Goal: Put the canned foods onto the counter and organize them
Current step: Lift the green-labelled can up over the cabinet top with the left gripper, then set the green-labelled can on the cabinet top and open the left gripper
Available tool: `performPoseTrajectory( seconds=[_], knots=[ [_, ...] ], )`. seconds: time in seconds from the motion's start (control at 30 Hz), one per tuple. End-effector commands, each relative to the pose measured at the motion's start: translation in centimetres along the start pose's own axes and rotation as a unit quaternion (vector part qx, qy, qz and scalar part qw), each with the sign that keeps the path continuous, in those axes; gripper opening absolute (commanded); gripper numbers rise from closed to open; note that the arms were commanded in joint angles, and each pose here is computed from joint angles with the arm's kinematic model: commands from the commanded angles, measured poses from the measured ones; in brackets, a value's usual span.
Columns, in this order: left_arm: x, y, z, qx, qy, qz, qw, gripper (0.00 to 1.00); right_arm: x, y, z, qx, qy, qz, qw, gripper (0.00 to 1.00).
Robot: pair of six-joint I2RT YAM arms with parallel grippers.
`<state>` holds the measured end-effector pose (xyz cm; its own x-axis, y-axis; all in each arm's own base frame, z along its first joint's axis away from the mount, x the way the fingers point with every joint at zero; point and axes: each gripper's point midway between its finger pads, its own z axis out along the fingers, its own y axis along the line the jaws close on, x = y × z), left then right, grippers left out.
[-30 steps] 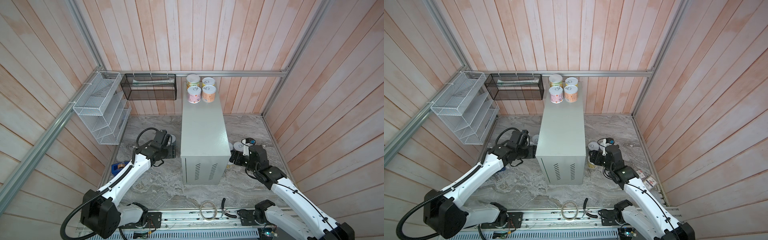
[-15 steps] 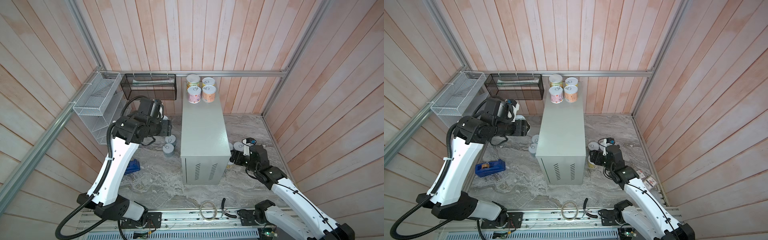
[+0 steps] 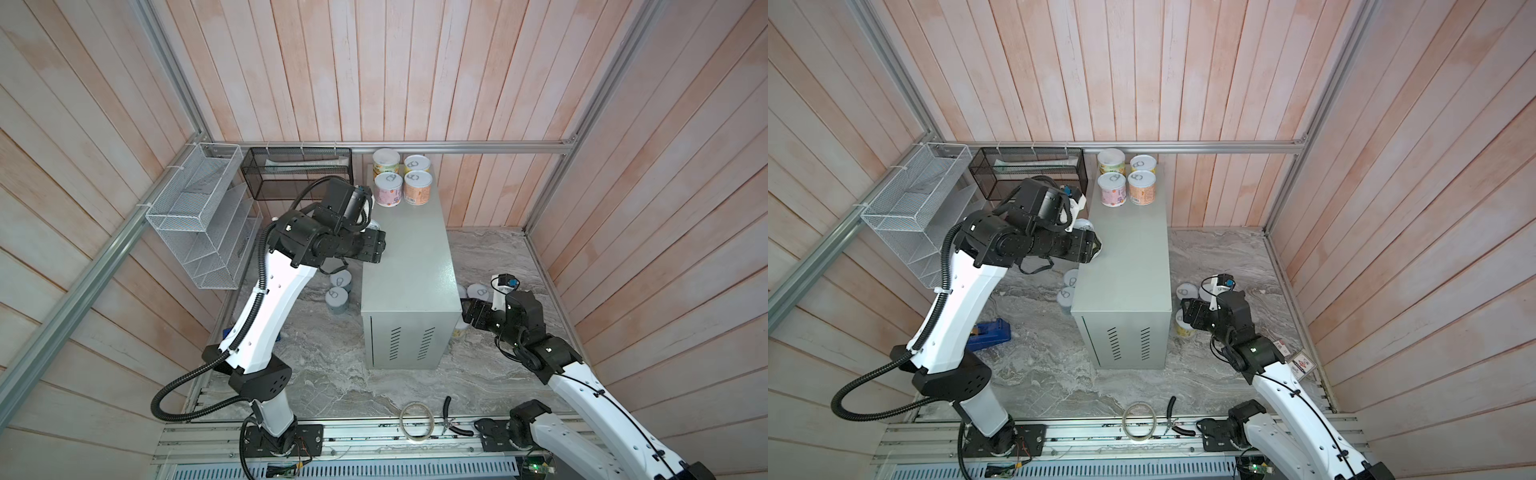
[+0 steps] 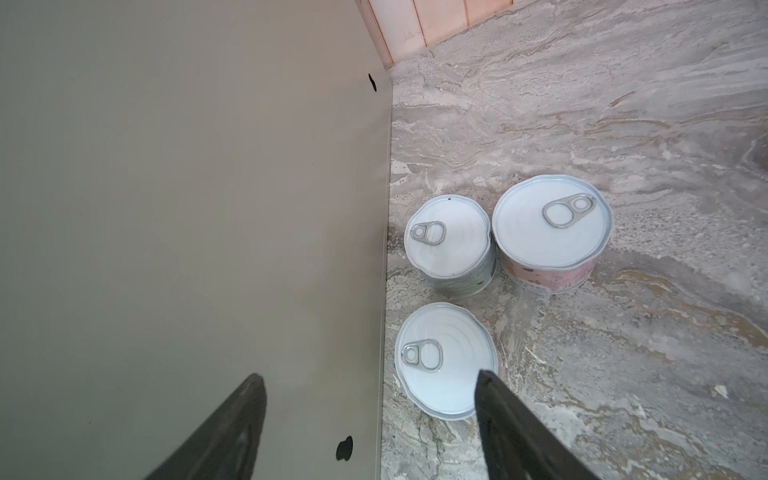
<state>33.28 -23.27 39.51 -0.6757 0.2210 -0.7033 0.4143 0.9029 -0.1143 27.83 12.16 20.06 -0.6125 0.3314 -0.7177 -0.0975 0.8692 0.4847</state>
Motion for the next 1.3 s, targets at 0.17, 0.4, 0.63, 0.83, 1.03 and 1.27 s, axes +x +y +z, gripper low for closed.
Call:
performPoseTrajectory(
  seconds=[0.17, 0.4, 0.63, 0.83, 1.03, 1.27],
  knots=[
    [-1.9, -1.6, -0.2, -0.006, -0.035, 0.019, 0.999, 0.0, -1.1, 0.1, -1.0, 0.005, -0.015, -0.01, 1.0, 0.78],
    [-2.2, -1.6, 0.5, -0.025, -0.04, 0.029, 0.998, 1.0, -2.3, 0.8, -1.5, -0.002, -0.028, -0.017, 0.999, 0.8],
    [-3.8, -2.0, -0.3, -0.018, -0.075, 0.043, 0.996, 1.0, -4.1, 1.9, -1.7, -0.01, -0.044, -0.034, 0.998, 0.8],
    [-6.5, -1.3, -3.5, -0.034, -0.148, 0.042, 0.988, 1.0, -5.2, 2.7, -1.9, -0.014, -0.054, -0.042, 0.998, 0.79],
    [-8.7, -0.5, -7.6, -0.046, -0.222, 0.036, 0.973, 1.0, -6.2, 3.2, -2.4, -0.017, -0.064, -0.045, 0.997, 0.79],
    [-7.2, 1.0, -10.7, -0.051, -0.279, 0.011, 0.959, 1.0, -6.9, 3.5, -2.9, -0.018, -0.073, -0.038, 0.996, 0.79]
  ],
)
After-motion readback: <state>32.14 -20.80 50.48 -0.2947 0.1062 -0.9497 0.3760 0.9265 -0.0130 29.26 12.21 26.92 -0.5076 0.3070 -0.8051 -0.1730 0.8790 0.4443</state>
